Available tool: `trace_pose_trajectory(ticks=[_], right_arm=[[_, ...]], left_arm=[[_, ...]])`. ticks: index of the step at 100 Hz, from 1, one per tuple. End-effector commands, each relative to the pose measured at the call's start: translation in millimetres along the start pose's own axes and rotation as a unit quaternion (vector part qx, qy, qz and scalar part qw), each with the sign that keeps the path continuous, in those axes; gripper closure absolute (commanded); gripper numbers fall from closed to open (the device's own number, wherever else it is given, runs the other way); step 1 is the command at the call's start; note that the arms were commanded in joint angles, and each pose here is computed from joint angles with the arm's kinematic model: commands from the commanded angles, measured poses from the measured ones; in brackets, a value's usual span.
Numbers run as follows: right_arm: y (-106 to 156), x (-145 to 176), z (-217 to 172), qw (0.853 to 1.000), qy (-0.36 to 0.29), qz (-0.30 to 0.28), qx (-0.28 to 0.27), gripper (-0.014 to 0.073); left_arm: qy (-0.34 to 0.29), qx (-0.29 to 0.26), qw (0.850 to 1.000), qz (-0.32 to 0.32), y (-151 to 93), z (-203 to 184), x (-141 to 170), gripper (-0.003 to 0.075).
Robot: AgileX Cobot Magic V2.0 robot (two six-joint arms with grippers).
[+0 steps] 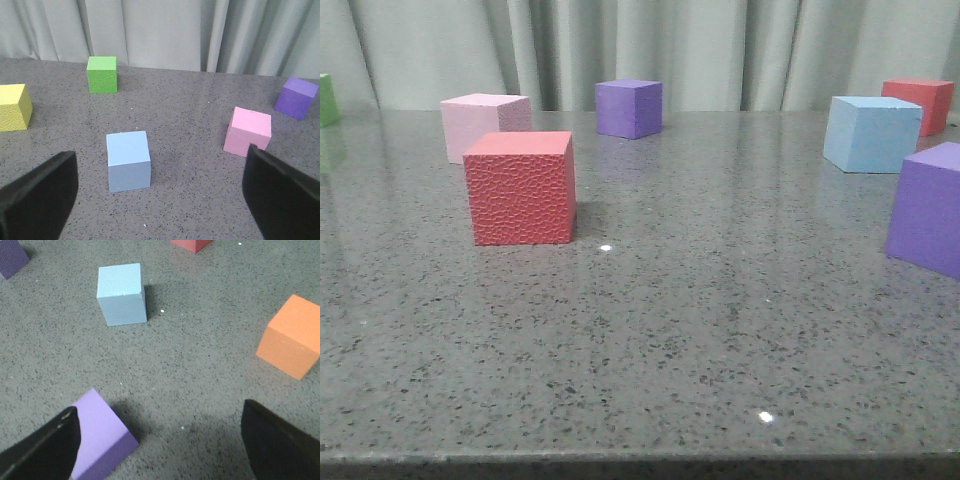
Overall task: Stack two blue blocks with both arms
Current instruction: 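Move the right gripper down over the light blue cube farthest from the robot, then close the right gripper on the light blue cube and lift it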
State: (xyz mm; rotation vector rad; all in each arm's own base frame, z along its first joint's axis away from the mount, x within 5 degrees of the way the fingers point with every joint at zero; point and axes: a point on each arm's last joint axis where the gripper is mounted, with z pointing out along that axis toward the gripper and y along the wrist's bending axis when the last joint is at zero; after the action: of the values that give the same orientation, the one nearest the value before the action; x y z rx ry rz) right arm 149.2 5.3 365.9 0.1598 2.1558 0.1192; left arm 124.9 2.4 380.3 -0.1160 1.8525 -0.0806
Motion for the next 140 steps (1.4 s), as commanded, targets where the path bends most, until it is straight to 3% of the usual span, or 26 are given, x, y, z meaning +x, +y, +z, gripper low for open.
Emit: trace_pose_trajectory(ticks=[1,33,60,83,140], right_arm=[[7.2,-30.6,1.9,1.0,-0.023,-0.001,-0.01,-0.005],[20.7,-95.0,55.9,0.998,0.059,0.001,0.004,-0.005],[28.5,-130.8,117.6,0.993,0.118,0.0,0.015,-0.005],[36.0,-140.4,164.4,0.984,0.177,0.016,0.002,-0.005],[53.3,-139.5,227.9,0.975,0.224,0.002,-0.003,-0.005]], left_arm=[[-0.054,0.002,0.999,-0.001,-1.1,-3.3,-15.5,0.0093],[-0.054,0.0,0.999,0.003,-0.8,-3.3,-15.5,0.0093],[-0.054,-0.002,0.998,0.007,-0.4,-3.3,-15.5,0.0093],[-0.054,-0.003,0.998,0.008,-0.3,-3.3,-15.5,0.0093],[-0.054,-0.004,0.998,0.011,-0.1,-3.3,-15.5,0.0093]])
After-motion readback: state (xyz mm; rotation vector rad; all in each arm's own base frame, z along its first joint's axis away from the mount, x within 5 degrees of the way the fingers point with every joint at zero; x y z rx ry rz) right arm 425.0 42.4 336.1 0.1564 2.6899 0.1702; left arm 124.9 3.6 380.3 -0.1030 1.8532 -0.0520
